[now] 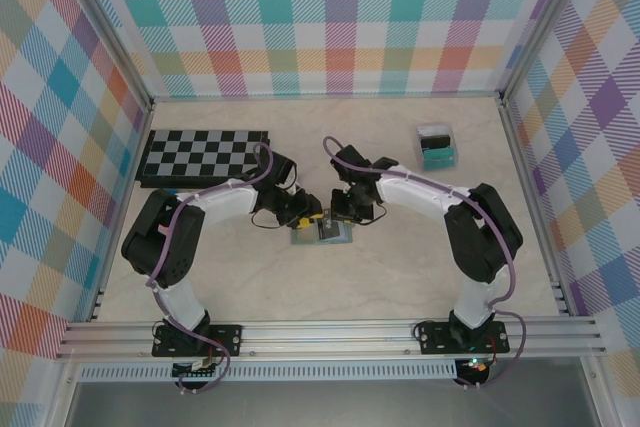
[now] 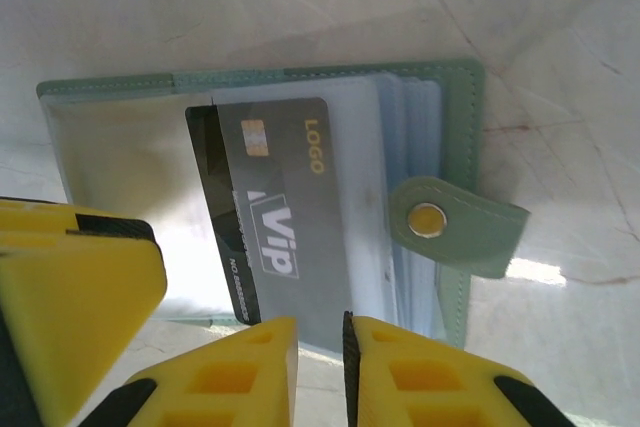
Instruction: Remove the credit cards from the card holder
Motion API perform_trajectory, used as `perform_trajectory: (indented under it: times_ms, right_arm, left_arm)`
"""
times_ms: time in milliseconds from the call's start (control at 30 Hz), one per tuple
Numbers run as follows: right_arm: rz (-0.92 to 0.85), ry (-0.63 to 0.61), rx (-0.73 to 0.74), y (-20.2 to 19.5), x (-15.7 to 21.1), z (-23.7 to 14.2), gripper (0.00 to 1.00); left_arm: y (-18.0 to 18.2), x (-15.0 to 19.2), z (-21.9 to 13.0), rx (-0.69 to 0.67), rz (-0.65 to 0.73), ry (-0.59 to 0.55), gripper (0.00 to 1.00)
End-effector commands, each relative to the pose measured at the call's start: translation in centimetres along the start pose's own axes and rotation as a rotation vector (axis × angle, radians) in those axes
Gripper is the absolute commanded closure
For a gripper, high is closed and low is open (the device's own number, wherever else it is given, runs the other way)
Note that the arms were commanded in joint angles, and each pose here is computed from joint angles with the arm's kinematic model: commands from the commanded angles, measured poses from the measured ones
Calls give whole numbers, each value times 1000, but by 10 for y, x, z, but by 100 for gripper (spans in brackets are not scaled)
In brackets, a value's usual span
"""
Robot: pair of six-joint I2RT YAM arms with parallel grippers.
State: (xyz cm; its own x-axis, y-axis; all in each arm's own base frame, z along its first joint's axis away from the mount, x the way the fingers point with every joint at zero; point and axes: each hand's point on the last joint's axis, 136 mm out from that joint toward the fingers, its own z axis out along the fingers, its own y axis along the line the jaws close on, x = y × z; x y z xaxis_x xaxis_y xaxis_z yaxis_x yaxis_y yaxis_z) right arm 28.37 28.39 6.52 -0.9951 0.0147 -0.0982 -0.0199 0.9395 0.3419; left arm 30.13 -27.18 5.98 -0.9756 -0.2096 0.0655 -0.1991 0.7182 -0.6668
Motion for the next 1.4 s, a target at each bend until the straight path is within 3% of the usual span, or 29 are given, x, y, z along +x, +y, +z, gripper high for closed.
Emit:
perform_trajectory:
  times_ms: [0, 867, 1367]
  right_arm:
    - [-18, 22, -15, 9, -3, 6, 80]
    - [36, 143, 78, -14, 13, 45, 82]
    - [51, 164, 102, -20, 17, 51, 82]
  left_arm:
    - [2, 0, 7, 27, -21, 28, 67]
    - [12, 5, 23, 54, -59, 89, 71]
    - [14, 8, 16, 78, -56, 98, 93]
